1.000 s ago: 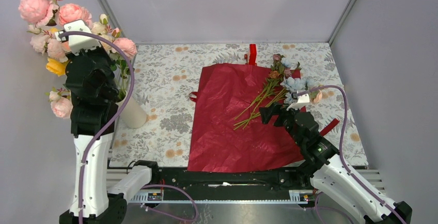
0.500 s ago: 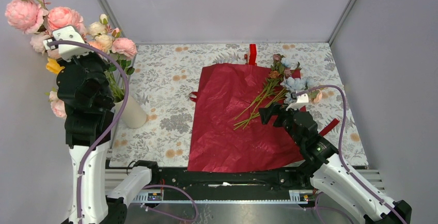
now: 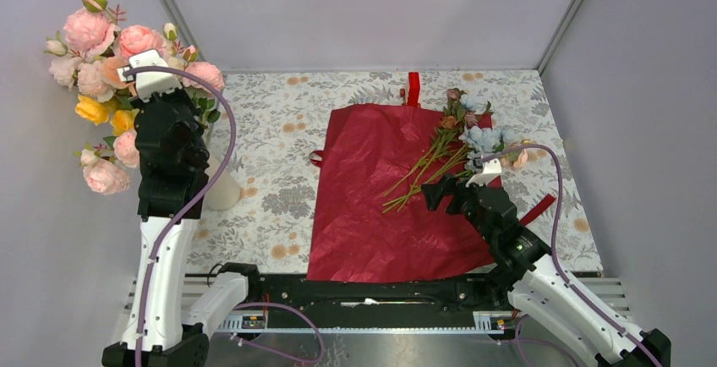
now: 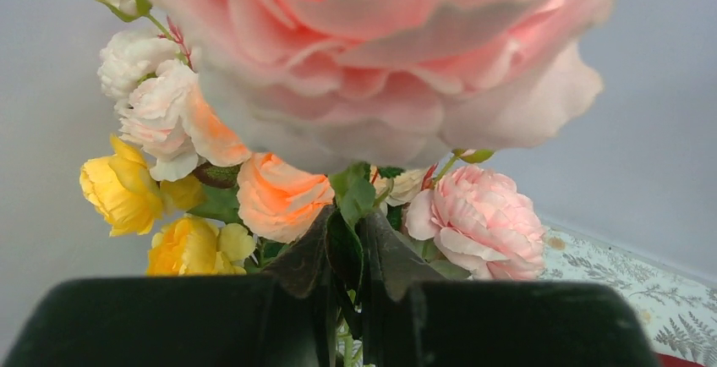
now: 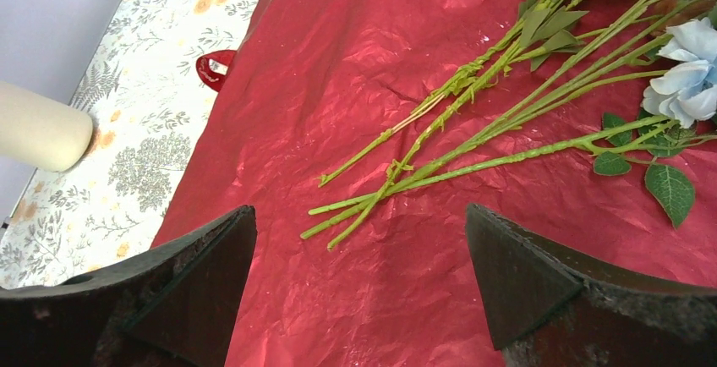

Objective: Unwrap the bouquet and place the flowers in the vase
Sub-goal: Insert the fake flower into the vase.

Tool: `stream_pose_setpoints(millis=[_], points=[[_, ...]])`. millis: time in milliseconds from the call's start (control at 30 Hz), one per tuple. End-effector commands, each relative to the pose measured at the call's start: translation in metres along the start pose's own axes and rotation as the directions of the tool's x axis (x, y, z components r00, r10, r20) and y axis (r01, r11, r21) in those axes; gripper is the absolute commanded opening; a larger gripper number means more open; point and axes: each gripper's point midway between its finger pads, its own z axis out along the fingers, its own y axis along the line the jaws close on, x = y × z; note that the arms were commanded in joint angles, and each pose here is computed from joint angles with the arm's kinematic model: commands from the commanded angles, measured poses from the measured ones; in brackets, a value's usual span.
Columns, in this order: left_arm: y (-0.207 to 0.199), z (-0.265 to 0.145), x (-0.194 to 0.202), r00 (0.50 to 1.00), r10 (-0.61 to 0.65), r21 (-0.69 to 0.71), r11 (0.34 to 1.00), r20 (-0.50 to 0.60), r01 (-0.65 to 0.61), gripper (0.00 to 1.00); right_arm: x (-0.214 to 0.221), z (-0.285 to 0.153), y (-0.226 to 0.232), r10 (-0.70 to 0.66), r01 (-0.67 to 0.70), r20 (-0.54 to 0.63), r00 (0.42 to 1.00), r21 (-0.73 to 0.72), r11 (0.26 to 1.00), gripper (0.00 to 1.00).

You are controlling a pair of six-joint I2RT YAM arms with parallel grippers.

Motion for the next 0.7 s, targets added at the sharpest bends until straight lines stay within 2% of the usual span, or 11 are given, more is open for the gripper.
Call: stream_pose_setpoints(millis=[0,333,533,667], points=[[0.006,-0.005,-0.003,0.999,-0.021,-0.007,1.0,0.043,0.021,0.0,-0.007,0.0,0.006,0.02,-0.019,0.03,0.999,-0.029,0.999,1.0],[0.013,-0.01,0.045,0.999,0.014,-0.054,0.998,-0.04,-0.016,0.0,-0.004,0.003,0.011,0.028,-0.027,0.019,0.999,-0.053,0.998,1.0],[0.017,-0.01,0.028,0.999,0.032,-0.059,0.998,0.001,-0.032,0.0,-0.004,0.003,0.011,0.035,-0.034,0.017,0.999,-0.055,0.998,1.0],[0.018,-0.006,0.0,0.998,0.041,-0.067,0.997,0.044,-0.038,0.0,0.0,0.004,0.012,0.034,-0.034,0.003,0.999,-0.062,0.997,1.0]])
